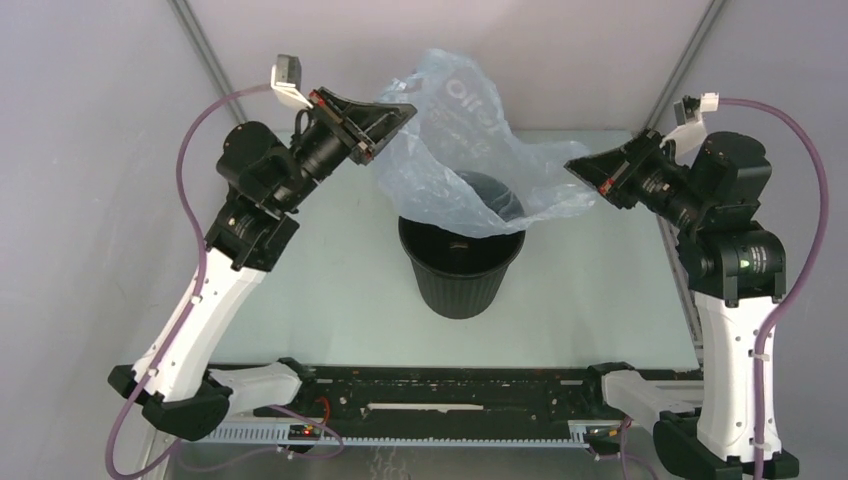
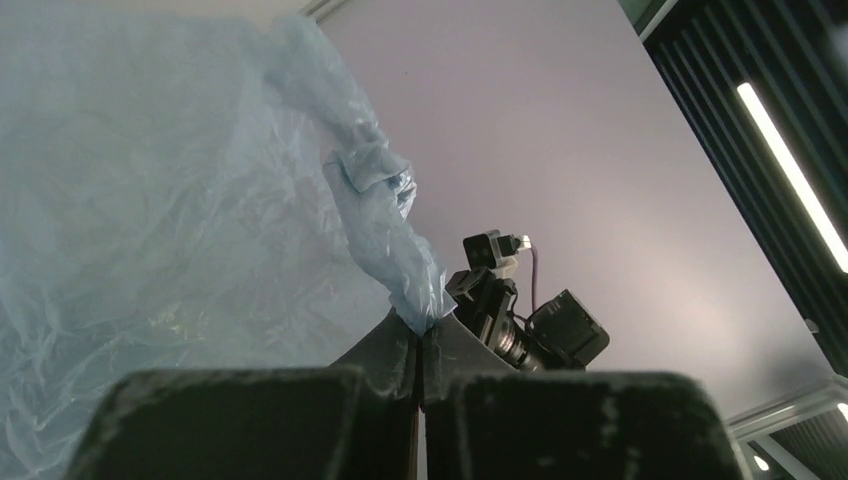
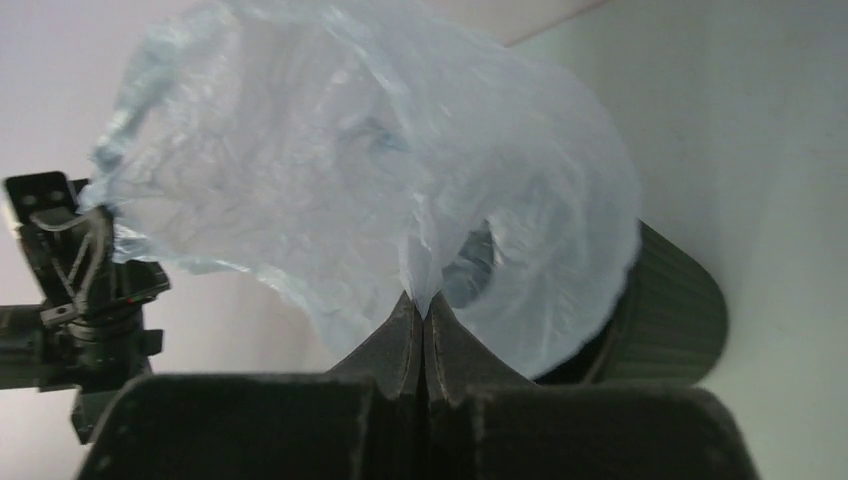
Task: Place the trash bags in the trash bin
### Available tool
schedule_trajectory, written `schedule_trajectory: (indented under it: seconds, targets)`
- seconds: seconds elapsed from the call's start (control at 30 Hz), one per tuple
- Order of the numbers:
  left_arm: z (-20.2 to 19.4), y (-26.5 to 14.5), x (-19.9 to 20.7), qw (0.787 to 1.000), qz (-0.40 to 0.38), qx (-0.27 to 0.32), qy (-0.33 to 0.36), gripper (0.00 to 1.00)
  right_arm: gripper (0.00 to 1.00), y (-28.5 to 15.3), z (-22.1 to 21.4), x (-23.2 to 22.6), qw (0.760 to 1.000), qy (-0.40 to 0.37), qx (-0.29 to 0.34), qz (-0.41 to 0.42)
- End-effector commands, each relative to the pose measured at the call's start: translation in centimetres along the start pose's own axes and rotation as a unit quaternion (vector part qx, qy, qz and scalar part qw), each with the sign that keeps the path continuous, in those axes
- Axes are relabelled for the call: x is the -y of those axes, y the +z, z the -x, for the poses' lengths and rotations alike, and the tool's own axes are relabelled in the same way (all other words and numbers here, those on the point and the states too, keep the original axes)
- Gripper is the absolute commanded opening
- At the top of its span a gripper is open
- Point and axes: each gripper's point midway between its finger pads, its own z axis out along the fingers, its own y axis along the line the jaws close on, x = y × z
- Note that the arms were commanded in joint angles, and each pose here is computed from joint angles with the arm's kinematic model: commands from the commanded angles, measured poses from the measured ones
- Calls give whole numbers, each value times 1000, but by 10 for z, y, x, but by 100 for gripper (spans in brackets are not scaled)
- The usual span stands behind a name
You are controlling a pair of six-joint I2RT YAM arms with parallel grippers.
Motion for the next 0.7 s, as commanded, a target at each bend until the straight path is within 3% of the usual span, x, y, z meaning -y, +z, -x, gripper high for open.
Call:
schedule_trajectory:
  seconds: [0.0,0.2,0.27,0.4,0.5,0.67]
  targets:
    - [-3,-8,13,1000,-17,4,-10,0,0,-33,-2,-9,998,-57,-1,8]
    - [-12,-14,5,1000,-9,-5,-19,0,3,-37,-8,-5,998,-65,-18,4]
    - [-13,-16,14,1000,-19,-7,-21,0,5,-42,-5,0,997,-81,-10,-15]
    - [-16,-20,51,998,-61,-24,-26,0,0,-57,3,-11,995,-99,4,-25]
    - [-11,-33,66,997,-69,-6,-29,0,0,-60,5,-21,996,-90,6,-13]
    - [-31,-35,16,998,-9,-14,-56,0,1,-55,-3,1,996,-74,4,-43]
